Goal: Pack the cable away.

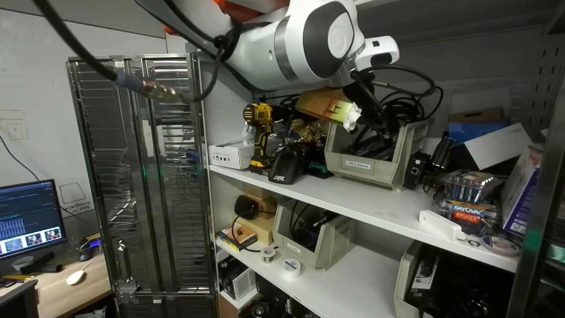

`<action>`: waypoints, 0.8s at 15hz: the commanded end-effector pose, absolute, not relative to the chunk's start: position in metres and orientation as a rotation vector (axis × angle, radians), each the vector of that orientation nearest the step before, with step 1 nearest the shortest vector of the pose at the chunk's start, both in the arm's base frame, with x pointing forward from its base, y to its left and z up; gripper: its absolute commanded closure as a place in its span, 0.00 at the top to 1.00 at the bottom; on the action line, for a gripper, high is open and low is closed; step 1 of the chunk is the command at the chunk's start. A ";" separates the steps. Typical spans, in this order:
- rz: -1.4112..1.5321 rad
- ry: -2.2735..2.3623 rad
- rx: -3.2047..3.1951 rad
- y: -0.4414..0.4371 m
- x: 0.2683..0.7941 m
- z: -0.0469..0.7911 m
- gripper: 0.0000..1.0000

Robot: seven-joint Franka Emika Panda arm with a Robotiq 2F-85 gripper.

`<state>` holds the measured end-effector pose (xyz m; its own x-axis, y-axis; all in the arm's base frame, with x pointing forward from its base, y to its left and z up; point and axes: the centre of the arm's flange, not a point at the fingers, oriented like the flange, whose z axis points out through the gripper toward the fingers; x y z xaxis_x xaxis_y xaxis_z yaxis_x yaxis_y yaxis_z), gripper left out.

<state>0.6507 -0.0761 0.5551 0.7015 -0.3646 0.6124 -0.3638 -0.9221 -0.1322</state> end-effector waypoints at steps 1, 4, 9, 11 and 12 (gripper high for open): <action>-0.792 0.427 -2.992 -0.064 0.610 0.565 1.00; -0.543 0.254 -3.010 -0.050 0.583 0.571 1.00; -0.134 -0.019 -2.964 -0.039 0.527 0.580 1.00; 0.025 -0.128 -2.950 -0.038 0.502 0.584 1.00; 0.072 -0.141 -2.961 -0.040 0.490 0.585 1.00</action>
